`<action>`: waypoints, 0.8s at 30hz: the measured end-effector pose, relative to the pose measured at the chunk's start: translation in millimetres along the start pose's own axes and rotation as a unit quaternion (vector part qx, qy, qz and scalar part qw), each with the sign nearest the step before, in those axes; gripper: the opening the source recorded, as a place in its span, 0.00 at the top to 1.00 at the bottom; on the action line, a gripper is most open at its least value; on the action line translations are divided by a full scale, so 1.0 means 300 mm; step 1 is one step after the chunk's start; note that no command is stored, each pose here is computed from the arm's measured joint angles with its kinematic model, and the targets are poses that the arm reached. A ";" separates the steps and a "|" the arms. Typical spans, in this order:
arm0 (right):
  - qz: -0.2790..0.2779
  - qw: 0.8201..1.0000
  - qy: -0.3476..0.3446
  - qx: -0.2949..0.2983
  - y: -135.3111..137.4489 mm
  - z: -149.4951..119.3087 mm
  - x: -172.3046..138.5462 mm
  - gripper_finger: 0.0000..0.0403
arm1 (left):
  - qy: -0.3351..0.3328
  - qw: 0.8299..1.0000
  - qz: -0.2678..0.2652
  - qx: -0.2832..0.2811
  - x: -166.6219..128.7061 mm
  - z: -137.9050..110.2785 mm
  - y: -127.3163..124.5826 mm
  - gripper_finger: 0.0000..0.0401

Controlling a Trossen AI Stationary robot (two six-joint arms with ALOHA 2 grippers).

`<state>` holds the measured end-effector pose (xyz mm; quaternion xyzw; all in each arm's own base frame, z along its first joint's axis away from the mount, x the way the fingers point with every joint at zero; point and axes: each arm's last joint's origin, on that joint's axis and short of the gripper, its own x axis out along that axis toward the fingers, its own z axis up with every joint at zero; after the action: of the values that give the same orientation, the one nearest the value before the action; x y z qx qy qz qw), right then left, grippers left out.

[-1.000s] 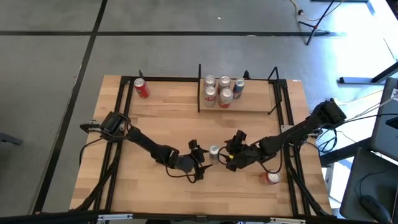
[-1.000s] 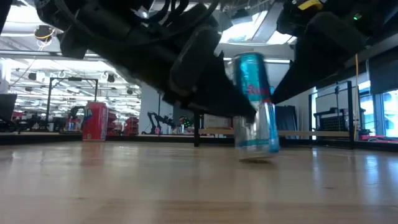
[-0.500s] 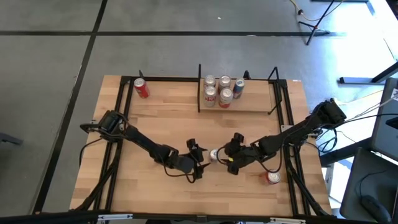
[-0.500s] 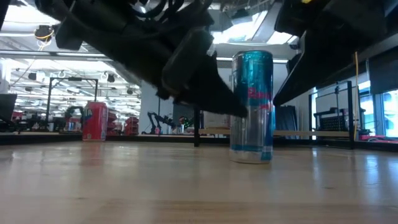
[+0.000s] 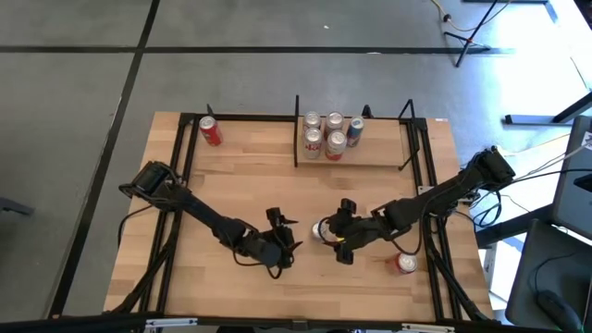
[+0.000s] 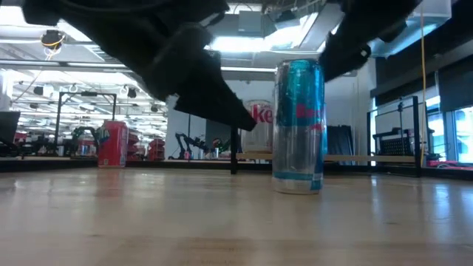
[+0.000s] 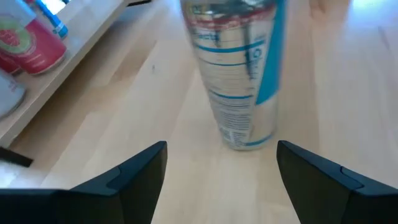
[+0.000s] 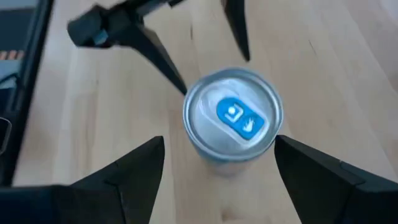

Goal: Place canned beverage on shelf
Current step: Put the blue soda can on the shelf aligned with the other blue soda can

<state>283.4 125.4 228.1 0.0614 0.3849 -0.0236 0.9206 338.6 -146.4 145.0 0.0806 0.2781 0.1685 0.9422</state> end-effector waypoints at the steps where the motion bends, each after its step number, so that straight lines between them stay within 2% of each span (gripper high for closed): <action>1: 0.002 1.000 -0.007 -0.002 0.002 0.005 -0.001 0.27 | 0.000 1.000 -0.003 0.006 -0.005 -0.001 -0.006 0.28; 5: -0.009 0.999 -0.037 -0.004 0.006 0.014 0.012 0.27 | 0.000 1.000 -0.009 0.010 -0.012 -0.005 -0.015 0.28; 8: -0.038 0.999 -0.030 -0.016 0.005 -0.004 0.048 0.27 | 0.000 1.000 -0.010 0.010 -0.013 -0.005 -0.016 0.28; 19: -0.066 0.994 -0.053 -0.069 0.023 -0.015 0.135 0.27 | 0.001 1.000 -0.009 0.012 -0.011 -0.006 -0.014 0.28; 21: -0.070 0.994 -0.059 -0.066 0.023 -0.013 0.136 0.30 | 0.001 1.000 -0.009 0.012 -0.011 -0.006 -0.015 0.28; 24: -0.084 0.992 -0.065 -0.064 0.020 -0.011 0.132 0.42 | 0.001 1.000 -0.012 0.012 -0.013 -0.007 -0.018 0.28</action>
<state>309.6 132.0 198.1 -0.0315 0.3289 -0.0798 0.9405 335.7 -152.8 143.9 0.0882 0.2821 0.1540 0.9428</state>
